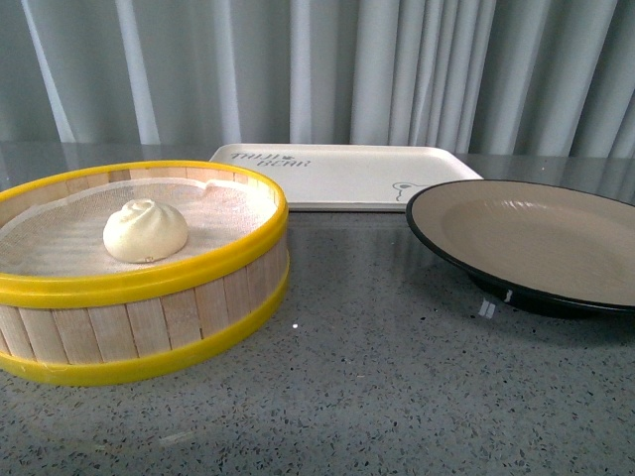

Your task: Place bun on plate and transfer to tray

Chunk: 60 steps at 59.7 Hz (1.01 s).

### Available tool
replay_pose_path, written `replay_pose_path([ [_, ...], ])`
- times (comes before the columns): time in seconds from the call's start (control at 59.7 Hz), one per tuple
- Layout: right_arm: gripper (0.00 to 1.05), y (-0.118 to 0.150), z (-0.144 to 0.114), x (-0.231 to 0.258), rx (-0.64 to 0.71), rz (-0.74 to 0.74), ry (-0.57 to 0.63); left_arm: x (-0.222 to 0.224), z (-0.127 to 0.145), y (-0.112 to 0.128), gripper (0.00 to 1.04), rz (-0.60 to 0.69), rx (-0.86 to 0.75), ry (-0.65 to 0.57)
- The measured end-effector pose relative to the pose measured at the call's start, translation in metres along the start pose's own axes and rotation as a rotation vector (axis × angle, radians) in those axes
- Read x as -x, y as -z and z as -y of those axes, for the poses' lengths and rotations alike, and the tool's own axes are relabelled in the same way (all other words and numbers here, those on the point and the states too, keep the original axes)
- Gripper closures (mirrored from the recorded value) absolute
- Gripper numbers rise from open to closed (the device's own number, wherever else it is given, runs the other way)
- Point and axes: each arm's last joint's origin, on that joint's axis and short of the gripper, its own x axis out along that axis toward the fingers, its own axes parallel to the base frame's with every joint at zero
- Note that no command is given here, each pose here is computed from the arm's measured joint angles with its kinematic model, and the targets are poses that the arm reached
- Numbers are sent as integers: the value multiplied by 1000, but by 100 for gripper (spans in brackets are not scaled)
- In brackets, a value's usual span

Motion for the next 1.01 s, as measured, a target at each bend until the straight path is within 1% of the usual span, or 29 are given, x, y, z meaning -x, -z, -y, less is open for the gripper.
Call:
replay_pose_path([
  [1.005, 9, 0, 0, 0, 0, 0, 0, 0, 0, 0, 7, 0, 0, 0],
])
